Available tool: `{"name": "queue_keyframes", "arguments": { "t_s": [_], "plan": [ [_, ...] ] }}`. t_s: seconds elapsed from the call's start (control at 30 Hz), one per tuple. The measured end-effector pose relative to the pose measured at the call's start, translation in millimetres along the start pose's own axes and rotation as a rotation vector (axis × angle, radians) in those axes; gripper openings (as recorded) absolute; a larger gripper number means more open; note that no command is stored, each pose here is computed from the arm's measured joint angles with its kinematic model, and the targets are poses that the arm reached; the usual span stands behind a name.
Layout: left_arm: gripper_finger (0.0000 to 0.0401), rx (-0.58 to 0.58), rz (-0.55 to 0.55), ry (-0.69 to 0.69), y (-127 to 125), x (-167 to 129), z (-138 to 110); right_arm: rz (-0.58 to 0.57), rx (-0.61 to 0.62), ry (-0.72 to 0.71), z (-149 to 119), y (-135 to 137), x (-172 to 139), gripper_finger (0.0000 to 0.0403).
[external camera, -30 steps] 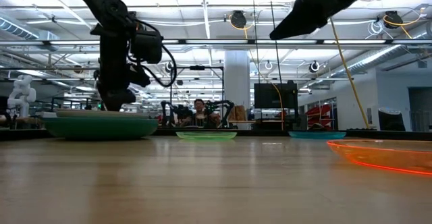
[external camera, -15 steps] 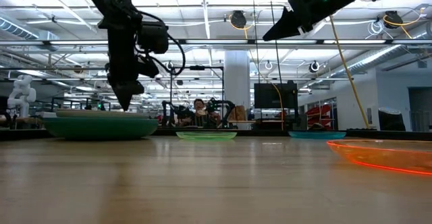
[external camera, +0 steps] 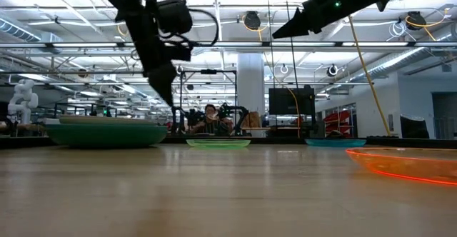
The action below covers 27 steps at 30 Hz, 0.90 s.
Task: Stack plastic plates
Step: Stack the green plate on top of the pink plate
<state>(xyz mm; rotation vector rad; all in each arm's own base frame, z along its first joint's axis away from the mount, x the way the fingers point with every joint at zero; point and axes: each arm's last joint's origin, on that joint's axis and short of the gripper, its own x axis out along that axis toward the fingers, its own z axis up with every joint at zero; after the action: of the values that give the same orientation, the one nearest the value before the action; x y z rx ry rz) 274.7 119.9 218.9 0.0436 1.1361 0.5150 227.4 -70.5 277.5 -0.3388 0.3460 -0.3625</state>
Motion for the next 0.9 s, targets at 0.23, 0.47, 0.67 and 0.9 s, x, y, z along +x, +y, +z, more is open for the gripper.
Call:
{"name": "queue_keyframes", "arguments": {
  "t_s": [0.23,0.47,0.67,0.9],
  "plan": [
    [0.0157,0.059,-0.104,-0.24,-22,-9,23,-0.012,-0.028,-0.089,4,-14,0,0.009],
    [0.0157,0.095,-0.16,-0.346,-45,2,37,-0.004,-0.017,-0.159,7,-22,0,0.009],
    [0.0157,0.123,-0.179,-0.315,-63,31,38,-0.012,-0.013,-0.15,6,-23,0,0.009],
    [0.0157,0.102,-0.249,-0.315,-72,58,39,-0.004,-0.037,-0.127,4,-22,0,0.009]
  ]
}}
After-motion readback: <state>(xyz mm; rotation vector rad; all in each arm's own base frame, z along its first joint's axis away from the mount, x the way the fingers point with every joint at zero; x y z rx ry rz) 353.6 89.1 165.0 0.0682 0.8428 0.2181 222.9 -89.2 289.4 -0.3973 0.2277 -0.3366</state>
